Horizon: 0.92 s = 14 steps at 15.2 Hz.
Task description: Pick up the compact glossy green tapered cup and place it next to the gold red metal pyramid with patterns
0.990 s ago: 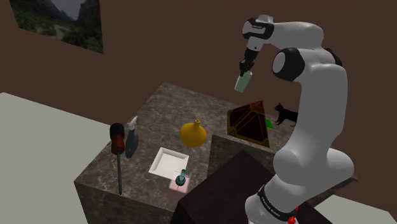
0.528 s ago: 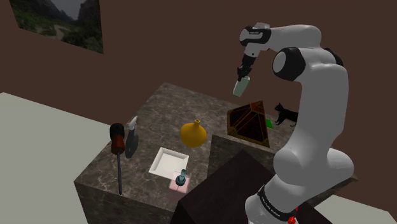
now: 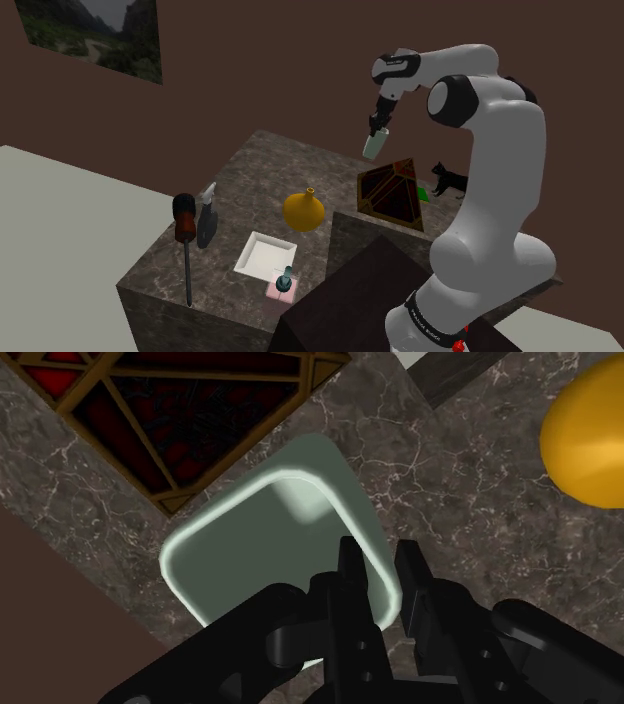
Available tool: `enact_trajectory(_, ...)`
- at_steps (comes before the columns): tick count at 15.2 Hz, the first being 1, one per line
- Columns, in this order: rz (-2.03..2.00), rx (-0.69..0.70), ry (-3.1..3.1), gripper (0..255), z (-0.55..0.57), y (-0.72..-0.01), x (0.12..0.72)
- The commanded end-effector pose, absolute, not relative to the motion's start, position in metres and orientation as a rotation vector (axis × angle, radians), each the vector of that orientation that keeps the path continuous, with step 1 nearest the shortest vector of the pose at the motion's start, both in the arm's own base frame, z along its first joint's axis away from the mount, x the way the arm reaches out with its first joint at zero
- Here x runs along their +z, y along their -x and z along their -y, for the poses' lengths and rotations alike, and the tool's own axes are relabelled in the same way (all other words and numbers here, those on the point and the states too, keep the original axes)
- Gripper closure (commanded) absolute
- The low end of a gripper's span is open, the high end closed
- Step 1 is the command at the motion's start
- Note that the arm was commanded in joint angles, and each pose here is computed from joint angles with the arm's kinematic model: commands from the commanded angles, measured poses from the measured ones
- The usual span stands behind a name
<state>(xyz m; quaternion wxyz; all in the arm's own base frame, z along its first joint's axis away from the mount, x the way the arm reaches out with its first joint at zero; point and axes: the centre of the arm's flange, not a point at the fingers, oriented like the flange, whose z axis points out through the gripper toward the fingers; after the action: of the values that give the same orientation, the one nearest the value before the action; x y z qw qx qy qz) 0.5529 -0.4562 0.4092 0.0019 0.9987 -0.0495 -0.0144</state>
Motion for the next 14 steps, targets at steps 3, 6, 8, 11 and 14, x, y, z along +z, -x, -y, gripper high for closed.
enact_trajectory(3,0.155,-0.044,-3.133,255,0.456,-0.553,0.389)
enact_trajectory(6,0.155,-0.044,-3.133,255,0.456,-0.553,0.373)
enact_trajectory(8,0.155,-0.044,-3.133,255,0.456,-0.553,0.362)
enact_trajectory(11,0.155,-0.044,-3.133,255,0.455,-0.553,0.346)
enact_trajectory(14,0.155,-0.044,-3.133,255,0.456,-0.553,0.330)
